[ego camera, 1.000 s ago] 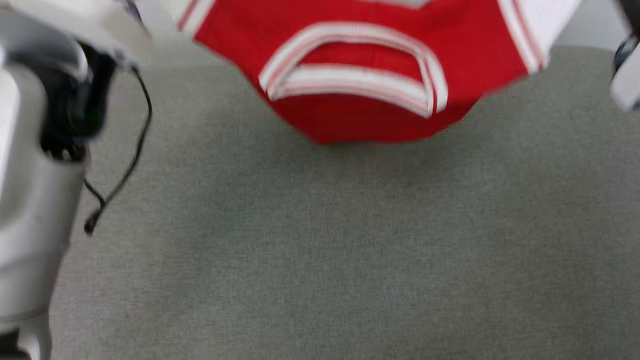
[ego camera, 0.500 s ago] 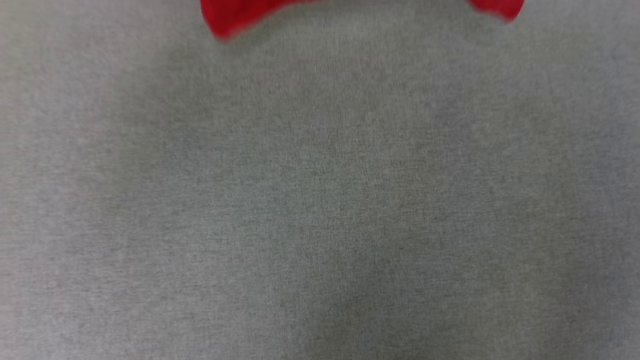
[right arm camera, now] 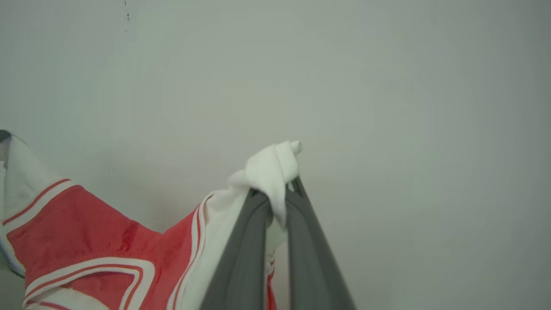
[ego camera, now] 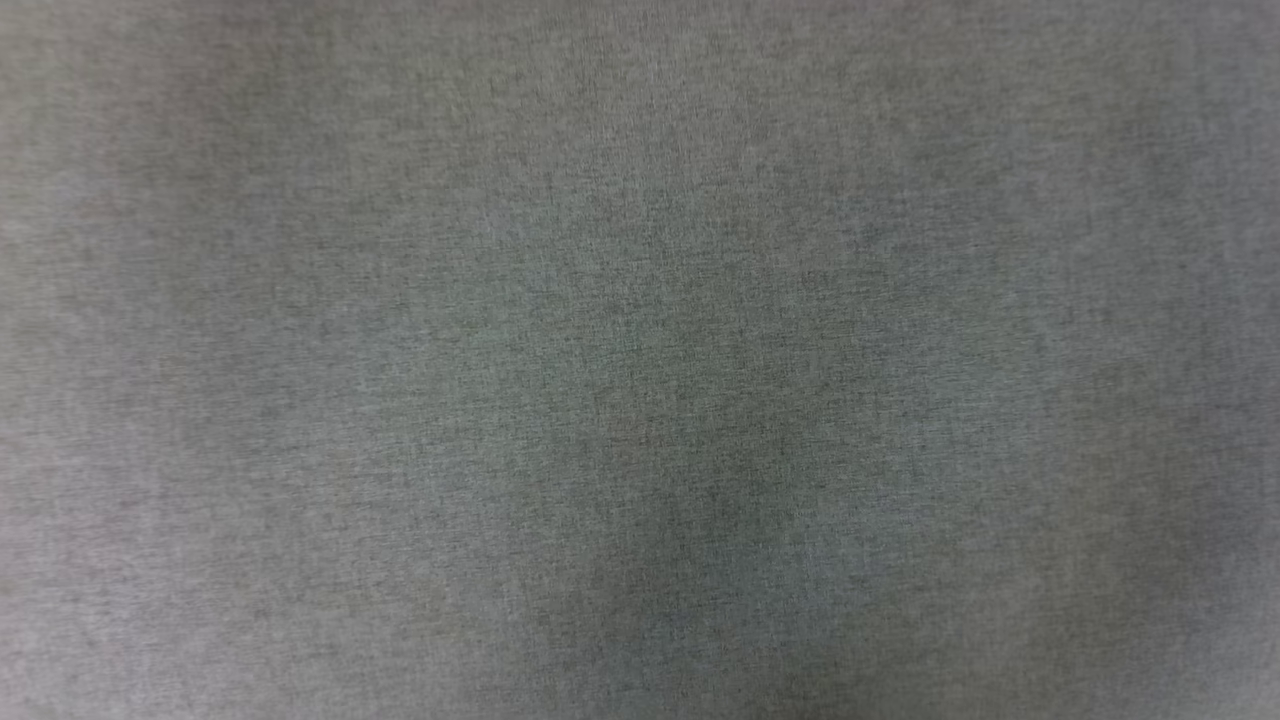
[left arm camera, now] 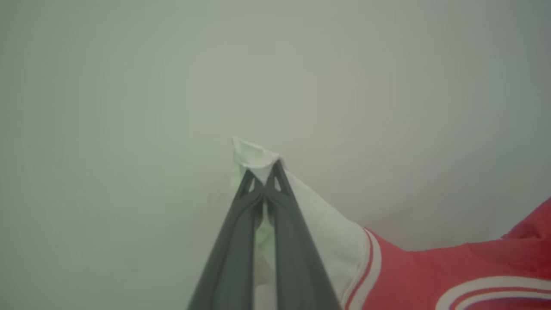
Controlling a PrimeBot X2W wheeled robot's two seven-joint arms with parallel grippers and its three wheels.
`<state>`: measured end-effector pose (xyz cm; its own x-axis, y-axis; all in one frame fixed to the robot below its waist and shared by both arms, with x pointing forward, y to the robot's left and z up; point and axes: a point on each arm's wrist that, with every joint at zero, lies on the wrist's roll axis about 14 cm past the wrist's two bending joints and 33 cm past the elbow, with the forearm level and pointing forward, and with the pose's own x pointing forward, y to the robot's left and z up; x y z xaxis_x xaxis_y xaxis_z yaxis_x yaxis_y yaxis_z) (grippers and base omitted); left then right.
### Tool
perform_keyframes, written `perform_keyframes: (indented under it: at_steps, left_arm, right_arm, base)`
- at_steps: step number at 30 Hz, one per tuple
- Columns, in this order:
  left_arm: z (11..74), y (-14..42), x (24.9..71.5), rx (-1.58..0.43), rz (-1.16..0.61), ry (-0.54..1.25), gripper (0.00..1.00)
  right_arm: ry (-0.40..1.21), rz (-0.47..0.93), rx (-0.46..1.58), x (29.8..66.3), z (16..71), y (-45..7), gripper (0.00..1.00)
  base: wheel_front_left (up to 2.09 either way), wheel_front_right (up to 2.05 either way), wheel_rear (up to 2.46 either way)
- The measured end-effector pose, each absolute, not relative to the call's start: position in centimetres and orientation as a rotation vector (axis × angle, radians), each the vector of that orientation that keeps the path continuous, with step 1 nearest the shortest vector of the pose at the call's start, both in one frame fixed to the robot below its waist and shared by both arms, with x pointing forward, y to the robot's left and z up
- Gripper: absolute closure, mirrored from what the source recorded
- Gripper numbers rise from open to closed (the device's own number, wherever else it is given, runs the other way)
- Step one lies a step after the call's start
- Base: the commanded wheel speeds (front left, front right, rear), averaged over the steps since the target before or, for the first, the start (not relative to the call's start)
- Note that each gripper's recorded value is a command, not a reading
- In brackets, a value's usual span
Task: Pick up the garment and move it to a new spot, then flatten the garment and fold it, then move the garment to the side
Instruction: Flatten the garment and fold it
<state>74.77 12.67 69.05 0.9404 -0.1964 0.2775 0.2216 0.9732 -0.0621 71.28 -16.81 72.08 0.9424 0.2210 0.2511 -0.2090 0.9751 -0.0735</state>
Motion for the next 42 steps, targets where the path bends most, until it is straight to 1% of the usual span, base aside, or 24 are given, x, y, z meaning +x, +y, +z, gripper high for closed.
perform_keyframes:
  at_steps: [4, 8, 13, 16, 20, 24, 31, 36, 42]
  left_arm:
    - [65.1, 13.0, 75.9, -0.133, -0.198, -0.217, 1.00]
    - [61.7, 13.2, 75.6, -0.176, -0.188, -0.156, 1.00]
    - [58.2, 13.8, 73.7, -0.225, -0.169, -0.090, 1.00]
    - [56.5, 13.9, 72.0, -0.249, -0.164, -0.057, 1.00]
    - [53.6, 14.3, 69.1, -0.275, -0.143, 0.010, 1.00]
    - [51.2, 15.3, 65.3, -0.278, -0.122, 0.063, 1.00]
    - [49.0, 16.8, 58.2, -0.273, -0.104, 0.118, 1.00]
    - [49.1, 17.7, 53.5, -0.286, -0.082, 0.093, 1.00]
    - [46.9, 19.4, 46.5, -0.285, -0.021, 0.118, 1.00]
  right_arm:
    - [-0.188, 0.223, -0.038, 72.6, 67.9, -16.6, 1.00]
    - [-0.116, 0.223, -0.018, 72.6, 64.6, -16.4, 1.00]
    - [0.002, 0.202, 0.024, 71.1, 60.0, -17.0, 1.00]
    - [0.074, 0.189, 0.041, 69.5, 57.5, -17.4, 1.00]
    - [0.169, 0.182, 0.058, 66.6, 54.2, -17.7, 1.00]
    - [0.244, 0.170, 0.095, 62.8, 51.1, -18.2, 1.00]
    - [0.296, 0.177, 0.128, 55.6, 48.4, -18.5, 1.00]
    - [0.306, 0.186, 0.143, 50.5, 47.2, -18.7, 1.00]
    - [0.303, 0.173, 0.156, 45.0, 46.5, -20.1, 1.00]
  base:
    - [0.00, 0.00, 0.00]
    - [0.00, 0.00, 0.00]
    - [0.00, 0.00, 0.00]
    - [0.00, 0.00, 0.00]
    - [0.00, 0.00, 0.00]
    - [0.00, 0.00, 0.00]
    - [0.00, 0.00, 0.00]
    - [0.00, 0.00, 0.00]
    - [0.00, 0.00, 0.00]
